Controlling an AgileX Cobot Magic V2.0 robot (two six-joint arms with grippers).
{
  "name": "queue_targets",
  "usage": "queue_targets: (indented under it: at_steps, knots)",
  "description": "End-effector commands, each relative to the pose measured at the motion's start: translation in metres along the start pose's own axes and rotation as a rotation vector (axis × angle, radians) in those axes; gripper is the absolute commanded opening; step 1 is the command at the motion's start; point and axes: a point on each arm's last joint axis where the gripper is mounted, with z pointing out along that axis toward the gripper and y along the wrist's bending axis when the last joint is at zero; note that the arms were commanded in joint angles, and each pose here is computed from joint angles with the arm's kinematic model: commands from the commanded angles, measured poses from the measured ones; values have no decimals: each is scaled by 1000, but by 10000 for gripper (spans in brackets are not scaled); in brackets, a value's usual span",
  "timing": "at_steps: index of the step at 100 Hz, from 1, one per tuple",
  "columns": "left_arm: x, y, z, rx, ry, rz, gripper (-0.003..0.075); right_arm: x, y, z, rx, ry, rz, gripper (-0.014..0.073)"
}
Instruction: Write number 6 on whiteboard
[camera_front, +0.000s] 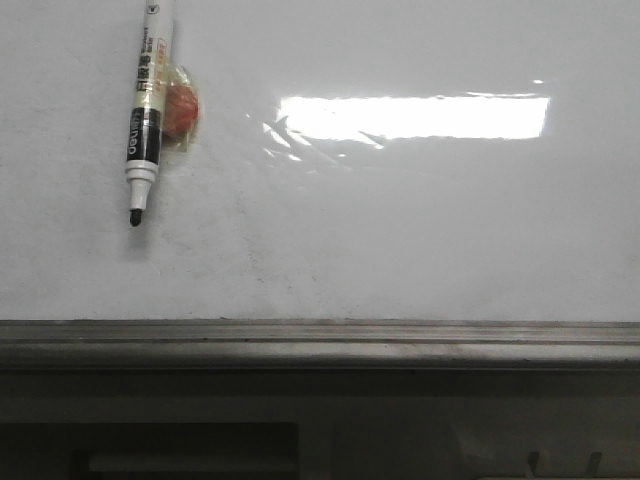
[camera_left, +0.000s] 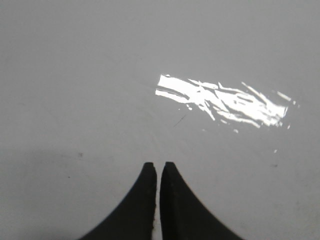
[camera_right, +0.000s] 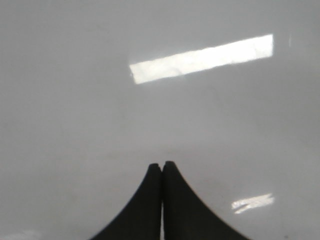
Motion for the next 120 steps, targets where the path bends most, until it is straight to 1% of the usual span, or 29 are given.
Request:
queue_targets:
  at_steps: [1, 4, 7, 12, 18, 24, 31, 39, 48, 57, 67, 72, 75, 79, 86, 87, 92, 94, 97, 98, 100, 101, 105, 109, 120]
  knots:
    - [5, 7, -1, -12, -73, -197, -20, -2, -4, -1, 25, -83, 151, -65]
    - [3, 6, -2, -10, -78, -235, -20, -3, -4, -1, 22, -86, 184, -65]
    - [1, 5, -2, -5, -77, -259, -20, -5, -2, -1, 14, -81, 189, -65]
    - [-2, 2, -2, 9, -69, -259, -20, -10, 2, -2, -9, -61, 186, -64]
    - [-12, -6, -4, 41, -53, -239, -20, -18, 8, -3, -39, -31, 165, -60]
    - [-23, -14, -4, 65, -22, -186, -20, -28, 13, -3, -58, 10, 125, -47]
    - [-39, -26, -4, 90, 40, -107, -20, -40, 19, 0, -75, 79, 85, -46]
    - [-56, -39, 0, 101, 156, -23, -20, -55, 27, 8, -91, 179, 54, -46]
    - [-70, -49, 10, 111, 276, 35, -20, -70, 33, 21, -97, 271, 45, -46]
    - [-77, -55, 20, 126, 354, 115, -20, -81, 37, 33, -100, 336, 46, -45]
    - [-81, -61, 29, 157, 411, 114, -19, -87, 40, 41, -116, 390, 19, -33]
    - [-80, -64, 32, 192, 436, 112, -11, -88, 41, 43, -124, 410, 4, 10]
    - [-78, -66, 34, 217, 454, 124, 11, -87, 41, 44, -126, 419, 2, 53]
    - [-76, -69, 35, 258, 468, 132, 46, -87, 41, 44, -126, 421, 3, 139]
    - [-73, -74, 40, 309, 498, 114, 155, -86, 41, 43, -129, 425, 8, 318]
    - [-72, -74, 41, 312, 503, 110, 183, -86, 41, 43, -129, 425, 8, 353]
    - [-70, -78, 45, 344, 521, 92, 295, -87, 42, 43, -131, 425, 13, 447]
    - [-69, -79, 47, 352, 528, 81, 364, -87, 42, 43, -131, 424, 15, 472]
    - [-68, -81, 50, 365, 530, 68, 414, -87, 42, 43, -131, 424, 16, 492]
    - [-67, -81, 51, 366, 536, 64, 446, -87, 42, 43, -131, 424, 16, 495]
    - [-67, -83, 53, 378, 538, 54, 475, -87, 42, 43, -131, 424, 16, 495]
    - [-66, -83, 54, 379, 544, 51, 502, -87, 42, 43, -131, 424, 16, 491]
    - [-63, -86, 59, 404, 556, 43, 553, -87, 42, 43, -132, 424, 17, 486]
    - [-61, -89, 63, 433, 566, 36, 561, -87, 42, 43, -132, 424, 17, 484]
    - [-52, -99, 77, 503, 599, 2, 529, -87, 42, 43, -132, 424, 17, 469]
